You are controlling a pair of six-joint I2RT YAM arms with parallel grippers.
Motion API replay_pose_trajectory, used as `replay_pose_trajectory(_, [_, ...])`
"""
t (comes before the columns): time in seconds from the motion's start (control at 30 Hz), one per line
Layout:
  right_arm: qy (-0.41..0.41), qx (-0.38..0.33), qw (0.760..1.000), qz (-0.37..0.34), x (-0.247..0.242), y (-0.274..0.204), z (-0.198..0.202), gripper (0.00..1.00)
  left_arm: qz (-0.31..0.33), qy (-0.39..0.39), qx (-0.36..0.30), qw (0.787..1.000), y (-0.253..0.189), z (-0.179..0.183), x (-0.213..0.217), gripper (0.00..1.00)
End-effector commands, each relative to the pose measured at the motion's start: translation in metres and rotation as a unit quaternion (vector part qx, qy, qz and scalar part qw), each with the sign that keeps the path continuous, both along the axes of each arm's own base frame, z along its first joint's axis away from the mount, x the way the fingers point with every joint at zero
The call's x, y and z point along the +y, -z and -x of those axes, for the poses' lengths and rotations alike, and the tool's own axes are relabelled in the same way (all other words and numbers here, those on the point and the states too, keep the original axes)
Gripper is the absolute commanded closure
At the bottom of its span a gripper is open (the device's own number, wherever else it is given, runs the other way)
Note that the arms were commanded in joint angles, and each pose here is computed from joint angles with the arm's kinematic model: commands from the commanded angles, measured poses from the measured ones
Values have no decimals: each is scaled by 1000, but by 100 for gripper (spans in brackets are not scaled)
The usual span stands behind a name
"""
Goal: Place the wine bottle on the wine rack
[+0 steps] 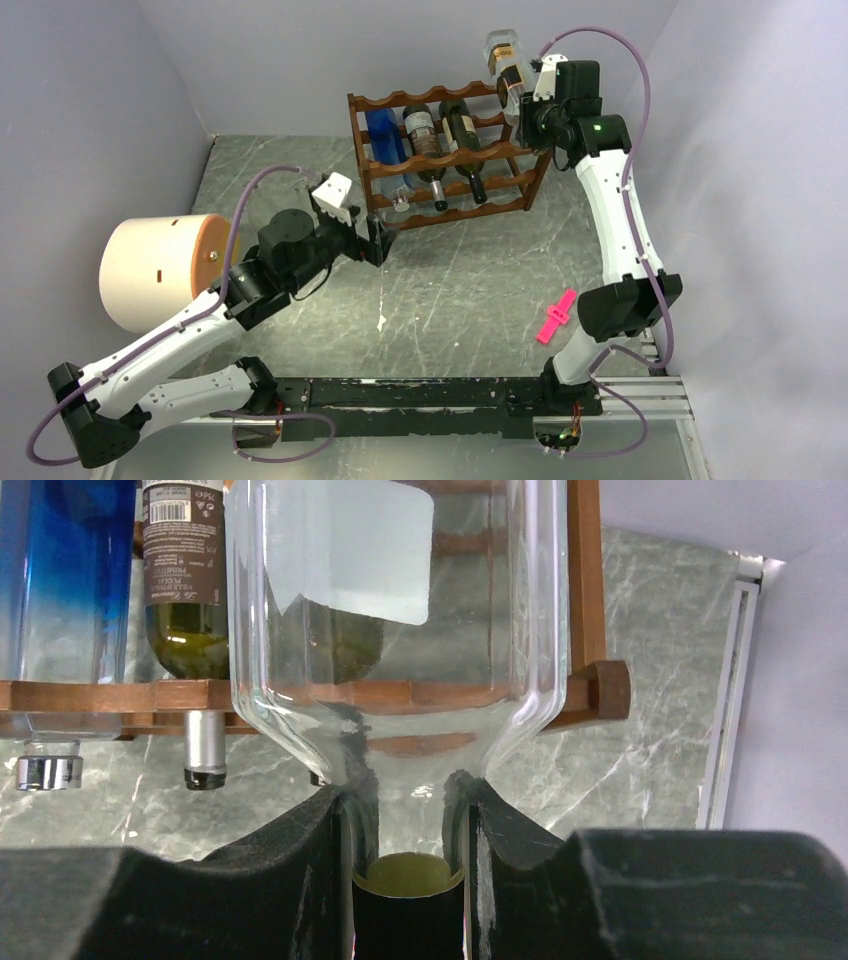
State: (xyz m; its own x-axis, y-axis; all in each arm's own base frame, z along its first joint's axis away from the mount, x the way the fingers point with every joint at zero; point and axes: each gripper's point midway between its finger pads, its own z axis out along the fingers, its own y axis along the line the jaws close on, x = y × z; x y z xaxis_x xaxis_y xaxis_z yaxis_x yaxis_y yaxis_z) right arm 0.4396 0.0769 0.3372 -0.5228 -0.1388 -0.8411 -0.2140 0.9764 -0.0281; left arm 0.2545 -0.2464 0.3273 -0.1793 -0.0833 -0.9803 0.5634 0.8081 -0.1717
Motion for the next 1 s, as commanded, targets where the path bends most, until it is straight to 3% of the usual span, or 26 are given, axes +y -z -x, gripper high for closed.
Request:
replay_pose_trajectory(0.0, [-38,-101,994,0,5,-55,-29,100,36,82,29,996,8,30,-15,0])
replay_pose_trajectory(0.4, [-35,-62,997,-2,-7,-21,-68,100,15,140,40,989,21,48,-23,0])
replay_pose_trajectory(0.97, [-16,-22,1000,1,-11,8,-79,100,14,159,56,986,28,51,-31,1])
